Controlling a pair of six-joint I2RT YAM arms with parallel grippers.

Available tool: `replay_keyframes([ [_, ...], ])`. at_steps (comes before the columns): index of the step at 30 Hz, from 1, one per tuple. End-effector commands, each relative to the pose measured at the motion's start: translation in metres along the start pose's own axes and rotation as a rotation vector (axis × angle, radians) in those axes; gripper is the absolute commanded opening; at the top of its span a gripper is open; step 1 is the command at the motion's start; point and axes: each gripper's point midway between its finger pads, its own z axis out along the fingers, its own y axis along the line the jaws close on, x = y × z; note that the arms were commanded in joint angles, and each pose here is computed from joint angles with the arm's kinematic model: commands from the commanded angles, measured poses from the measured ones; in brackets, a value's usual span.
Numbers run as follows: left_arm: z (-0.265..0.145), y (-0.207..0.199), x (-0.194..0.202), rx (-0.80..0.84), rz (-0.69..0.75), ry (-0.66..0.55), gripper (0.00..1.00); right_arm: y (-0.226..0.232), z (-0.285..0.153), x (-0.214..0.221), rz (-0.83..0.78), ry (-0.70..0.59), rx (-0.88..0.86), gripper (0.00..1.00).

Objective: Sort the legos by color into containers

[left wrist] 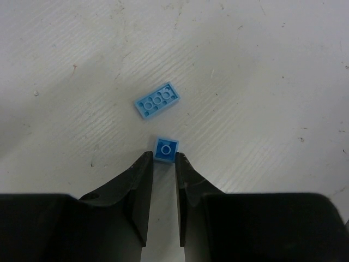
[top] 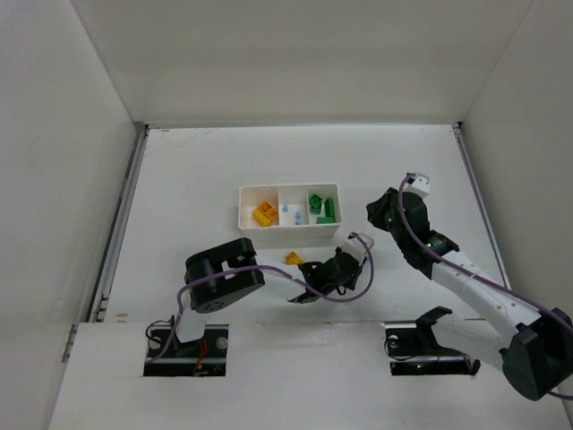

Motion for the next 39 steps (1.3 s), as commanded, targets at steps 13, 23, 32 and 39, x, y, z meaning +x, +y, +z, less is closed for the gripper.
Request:
replay_keyframes([
  [13,-0.071,0.026,-0.013,-0.092,-0.002,-0.069,0.11,0.052,0.003,-0.011,-0.012,-0.019,-0.151,0.21],
  [23,-0.148,0.068,-0.091,-0.163,-0.160,-0.303,0.11,0.151,0.010,0.026,-0.052,0.122,-0.402,0.21],
  [32,-0.194,0.144,-0.122,-0.286,-0.351,-0.426,0.12,0.182,0.041,0.063,-0.092,0.208,-0.403,0.22],
  [39,-0.191,0.166,-0.131,-0.311,-0.383,-0.415,0.13,0.186,0.049,0.067,-0.095,0.212,-0.390,0.37],
])
